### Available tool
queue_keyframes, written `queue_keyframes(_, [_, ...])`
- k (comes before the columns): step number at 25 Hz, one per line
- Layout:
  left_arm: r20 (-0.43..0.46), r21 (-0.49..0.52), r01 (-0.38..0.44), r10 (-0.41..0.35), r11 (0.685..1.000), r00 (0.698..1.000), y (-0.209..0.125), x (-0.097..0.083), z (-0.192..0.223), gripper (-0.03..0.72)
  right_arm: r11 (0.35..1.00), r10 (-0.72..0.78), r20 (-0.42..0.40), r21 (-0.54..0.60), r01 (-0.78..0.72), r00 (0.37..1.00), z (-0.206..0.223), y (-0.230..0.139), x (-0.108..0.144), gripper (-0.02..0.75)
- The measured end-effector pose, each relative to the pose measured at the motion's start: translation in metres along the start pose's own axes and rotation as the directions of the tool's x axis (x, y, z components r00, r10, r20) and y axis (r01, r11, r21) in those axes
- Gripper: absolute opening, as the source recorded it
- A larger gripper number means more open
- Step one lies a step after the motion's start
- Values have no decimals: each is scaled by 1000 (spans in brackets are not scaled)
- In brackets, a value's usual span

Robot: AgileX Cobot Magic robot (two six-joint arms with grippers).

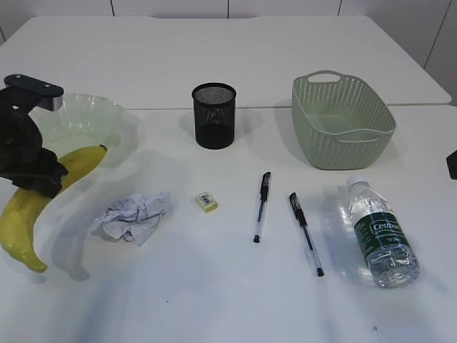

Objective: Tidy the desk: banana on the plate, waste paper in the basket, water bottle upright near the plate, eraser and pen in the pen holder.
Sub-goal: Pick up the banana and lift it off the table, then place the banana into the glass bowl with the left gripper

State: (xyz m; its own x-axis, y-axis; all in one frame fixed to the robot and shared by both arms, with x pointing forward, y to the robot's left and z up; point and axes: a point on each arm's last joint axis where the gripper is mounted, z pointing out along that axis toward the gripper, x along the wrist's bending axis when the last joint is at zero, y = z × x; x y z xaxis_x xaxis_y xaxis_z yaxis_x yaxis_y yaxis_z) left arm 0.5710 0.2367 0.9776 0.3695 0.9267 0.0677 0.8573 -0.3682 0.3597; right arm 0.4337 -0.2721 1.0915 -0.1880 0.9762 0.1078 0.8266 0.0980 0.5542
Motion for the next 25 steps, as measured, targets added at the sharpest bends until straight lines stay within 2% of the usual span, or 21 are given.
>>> queue_keyframes(7, [-21, -103, -2, 0, 995, 1000, 23, 4, -25, 262, 1000, 0, 0, 0, 0, 1000, 0, 0, 0, 552])
queue_keyframes(12, [-58, -245, -10, -5, 970, 998, 50, 12, -46, 262, 1000, 0, 0, 0, 0, 1000, 0, 0, 0, 552])
queue_keyframes(16, [-70, -343, 60, -89, 937, 994, 67, 27, -59, 262, 1000, 0, 0, 0, 0, 1000, 0, 0, 0, 552])
queue_keyframes(25, [-31, -425, 246, -286, 871, 958, 94, 68, -38, 265, 1000, 8, -14, 0, -8, 1000, 0, 0, 1, 552])
